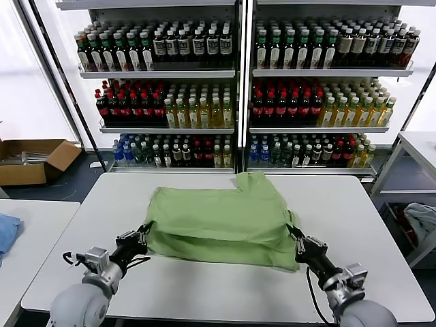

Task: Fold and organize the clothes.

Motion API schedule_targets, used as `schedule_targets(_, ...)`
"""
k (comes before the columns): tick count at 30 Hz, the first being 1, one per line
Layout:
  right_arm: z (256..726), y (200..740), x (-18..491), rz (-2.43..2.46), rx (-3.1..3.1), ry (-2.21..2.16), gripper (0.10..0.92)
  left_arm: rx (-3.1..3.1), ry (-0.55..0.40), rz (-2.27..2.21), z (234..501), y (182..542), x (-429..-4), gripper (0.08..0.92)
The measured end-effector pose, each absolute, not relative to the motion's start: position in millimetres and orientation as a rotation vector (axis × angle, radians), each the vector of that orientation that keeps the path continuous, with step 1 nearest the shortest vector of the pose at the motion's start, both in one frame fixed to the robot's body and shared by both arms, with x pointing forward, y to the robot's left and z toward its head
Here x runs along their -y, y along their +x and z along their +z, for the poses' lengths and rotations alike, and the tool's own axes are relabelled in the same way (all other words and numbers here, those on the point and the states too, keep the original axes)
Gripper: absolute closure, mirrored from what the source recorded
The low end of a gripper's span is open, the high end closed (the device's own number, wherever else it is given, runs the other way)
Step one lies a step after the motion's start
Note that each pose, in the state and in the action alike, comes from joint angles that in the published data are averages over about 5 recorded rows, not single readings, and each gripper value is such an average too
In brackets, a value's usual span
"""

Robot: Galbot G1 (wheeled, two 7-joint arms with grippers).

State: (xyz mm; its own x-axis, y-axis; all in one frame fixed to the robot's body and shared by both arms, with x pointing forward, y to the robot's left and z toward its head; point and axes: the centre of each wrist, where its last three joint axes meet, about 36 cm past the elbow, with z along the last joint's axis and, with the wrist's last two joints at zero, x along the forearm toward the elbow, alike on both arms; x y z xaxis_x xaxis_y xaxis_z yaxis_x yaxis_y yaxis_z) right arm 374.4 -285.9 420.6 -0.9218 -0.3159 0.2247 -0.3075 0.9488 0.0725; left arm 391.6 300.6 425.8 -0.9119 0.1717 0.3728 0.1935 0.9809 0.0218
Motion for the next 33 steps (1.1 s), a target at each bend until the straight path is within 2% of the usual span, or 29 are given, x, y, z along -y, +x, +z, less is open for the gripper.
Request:
schedule_targets(8,417,376,291,0.004,2.854,0.427,0.573,2.709,-0.180,-0.118,413,400,-318,0.663)
schedule_targets(17,404,341,282,0.032,2.788,0.403,0.313,2.670,-0.137,-0.119,404,380,-328,0.403)
schedule_targets(21,397,329,278,0.039,2.748,0.387,0.223,2.641,-0.128,-0.102,395,373,-326,0.291)
schedule_targets(24,393,323,275,0.040,2.723,0.373,0.239,2.623,-0.126,-0.083,389,371,-323,0.215)
schedule_targets(27,389,320,272,0.034,2.706,0.356,0.320,2.611,-0.133,-0.063,383,370,-319,0.182)
schedule_targets(30,386,318,271,0.027,2.694,0.341,0.406,2.602,-0.145,-0.042,379,369,-317,0.198)
schedule_targets(33,384,318,270,0.017,2.685,0.329,0.493,2.596,-0.158,-0.026,376,368,-316,0.268)
